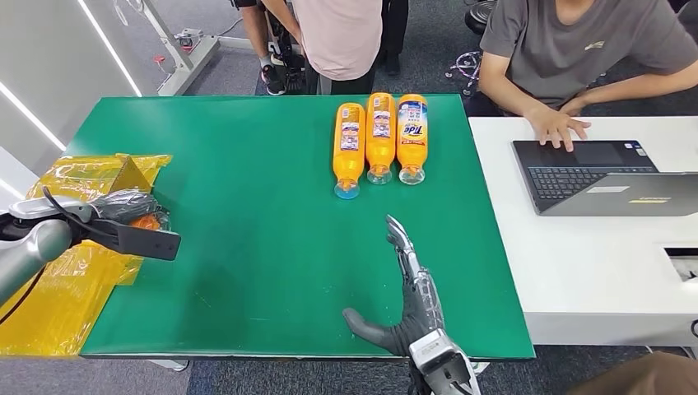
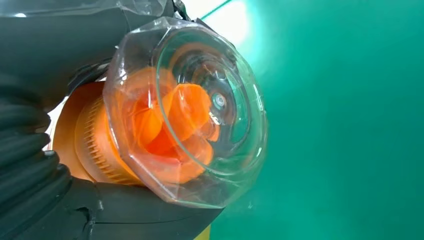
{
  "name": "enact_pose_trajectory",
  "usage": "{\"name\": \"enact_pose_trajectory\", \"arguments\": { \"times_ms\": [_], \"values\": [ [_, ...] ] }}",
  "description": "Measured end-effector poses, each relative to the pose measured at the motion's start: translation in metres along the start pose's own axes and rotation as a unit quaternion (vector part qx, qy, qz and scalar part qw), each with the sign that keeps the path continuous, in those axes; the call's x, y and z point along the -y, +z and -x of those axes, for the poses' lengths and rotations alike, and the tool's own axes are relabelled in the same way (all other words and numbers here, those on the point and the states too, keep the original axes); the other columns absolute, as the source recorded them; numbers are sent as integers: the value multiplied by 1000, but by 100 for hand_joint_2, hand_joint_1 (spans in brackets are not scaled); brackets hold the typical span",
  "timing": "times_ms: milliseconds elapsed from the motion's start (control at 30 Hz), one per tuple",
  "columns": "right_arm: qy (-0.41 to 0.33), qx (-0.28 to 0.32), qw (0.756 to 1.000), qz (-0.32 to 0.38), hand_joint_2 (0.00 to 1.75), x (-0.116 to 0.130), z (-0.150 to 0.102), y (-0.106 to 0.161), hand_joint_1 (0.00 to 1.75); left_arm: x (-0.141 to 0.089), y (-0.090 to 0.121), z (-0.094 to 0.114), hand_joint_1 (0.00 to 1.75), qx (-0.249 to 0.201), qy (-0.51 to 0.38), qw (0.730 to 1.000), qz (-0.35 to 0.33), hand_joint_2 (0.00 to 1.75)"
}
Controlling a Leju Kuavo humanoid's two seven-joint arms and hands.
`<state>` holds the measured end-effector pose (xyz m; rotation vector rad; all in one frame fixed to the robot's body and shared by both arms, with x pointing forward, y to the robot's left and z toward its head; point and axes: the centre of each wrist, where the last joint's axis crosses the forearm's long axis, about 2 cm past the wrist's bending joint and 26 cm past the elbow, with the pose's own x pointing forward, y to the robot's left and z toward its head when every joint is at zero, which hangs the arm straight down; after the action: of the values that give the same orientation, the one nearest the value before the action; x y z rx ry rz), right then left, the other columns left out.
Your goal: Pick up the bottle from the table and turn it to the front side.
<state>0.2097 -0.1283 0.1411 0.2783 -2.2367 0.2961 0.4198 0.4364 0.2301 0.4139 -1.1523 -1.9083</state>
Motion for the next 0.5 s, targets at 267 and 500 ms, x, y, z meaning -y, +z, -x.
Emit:
{"name": "enact_pose_trajectory", "arguments": {
  "times_ms": [267,500],
  "values": [
    [8,6,1000,3,175,3,-3,-10,0,31,-19,1,175,-7,0,1000,19,175],
    [10,10,1000,2,175,5,-6,-15,0,56,-31,-3,175,0,1,999,48,175]
  ]
}}
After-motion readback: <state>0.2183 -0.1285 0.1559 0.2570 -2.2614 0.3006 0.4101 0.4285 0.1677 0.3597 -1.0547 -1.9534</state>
